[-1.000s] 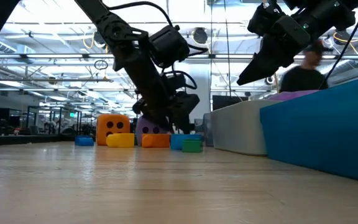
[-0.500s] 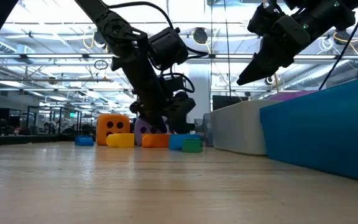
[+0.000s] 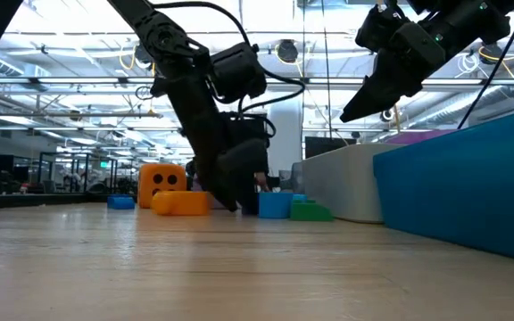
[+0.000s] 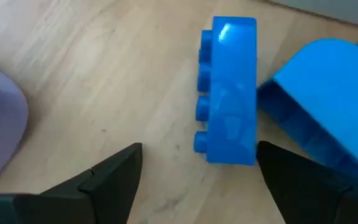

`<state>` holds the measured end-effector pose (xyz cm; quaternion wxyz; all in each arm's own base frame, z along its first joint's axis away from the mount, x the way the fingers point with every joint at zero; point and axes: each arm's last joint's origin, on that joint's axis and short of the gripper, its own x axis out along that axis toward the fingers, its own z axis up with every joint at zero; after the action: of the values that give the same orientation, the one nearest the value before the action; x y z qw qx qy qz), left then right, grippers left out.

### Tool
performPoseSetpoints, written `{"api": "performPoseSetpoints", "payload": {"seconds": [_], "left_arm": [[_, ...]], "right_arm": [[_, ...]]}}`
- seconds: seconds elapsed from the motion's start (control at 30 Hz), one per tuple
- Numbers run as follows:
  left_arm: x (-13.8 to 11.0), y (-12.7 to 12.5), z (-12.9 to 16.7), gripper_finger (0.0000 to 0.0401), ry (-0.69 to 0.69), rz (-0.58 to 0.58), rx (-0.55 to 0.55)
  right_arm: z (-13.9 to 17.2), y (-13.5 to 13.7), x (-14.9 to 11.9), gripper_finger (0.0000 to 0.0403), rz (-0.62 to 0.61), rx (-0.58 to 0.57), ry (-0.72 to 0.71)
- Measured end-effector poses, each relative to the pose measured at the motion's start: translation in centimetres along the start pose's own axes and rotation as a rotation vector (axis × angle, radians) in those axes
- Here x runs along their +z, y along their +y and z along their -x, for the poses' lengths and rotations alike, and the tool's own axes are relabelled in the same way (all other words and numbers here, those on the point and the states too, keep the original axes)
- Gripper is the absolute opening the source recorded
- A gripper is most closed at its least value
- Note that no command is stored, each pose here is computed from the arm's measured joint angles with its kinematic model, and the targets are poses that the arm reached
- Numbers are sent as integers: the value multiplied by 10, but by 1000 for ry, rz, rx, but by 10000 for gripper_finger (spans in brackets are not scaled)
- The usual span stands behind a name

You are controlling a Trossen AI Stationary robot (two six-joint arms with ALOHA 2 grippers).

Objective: Pick & Place Toys
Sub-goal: Adjust the game piece on the table, then put the dark blue game piece into the gray bin

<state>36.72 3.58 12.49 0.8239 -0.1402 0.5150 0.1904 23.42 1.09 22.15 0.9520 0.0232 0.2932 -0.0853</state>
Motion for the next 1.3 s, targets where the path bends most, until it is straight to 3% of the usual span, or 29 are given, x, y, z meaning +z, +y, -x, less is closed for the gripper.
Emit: {"api": "performPoseSetpoints", "payload": {"seconds": [0.2,0.6,0.8,0.93,1.23,1.3], "left_arm": [[-3,-4,6,326,24,-24,-12],[9,-9,6,326,-152,-50,40],[9,-9,6,315,-150,-73,43],[9,-9,4,268,-149,-96,43],[9,-9,4,110,-148,-109,46],[9,-9,5,96,-141,-111,49]], "right_arm": [[0,0,0,238,0,0,1],[0,0,0,238,-1,0,-3],[0,0,1,238,-1,1,-6],[0,0,1,238,-1,1,-7],[0,0,1,238,-2,1,-7],[0,0,1,238,-1,1,-7]]}}
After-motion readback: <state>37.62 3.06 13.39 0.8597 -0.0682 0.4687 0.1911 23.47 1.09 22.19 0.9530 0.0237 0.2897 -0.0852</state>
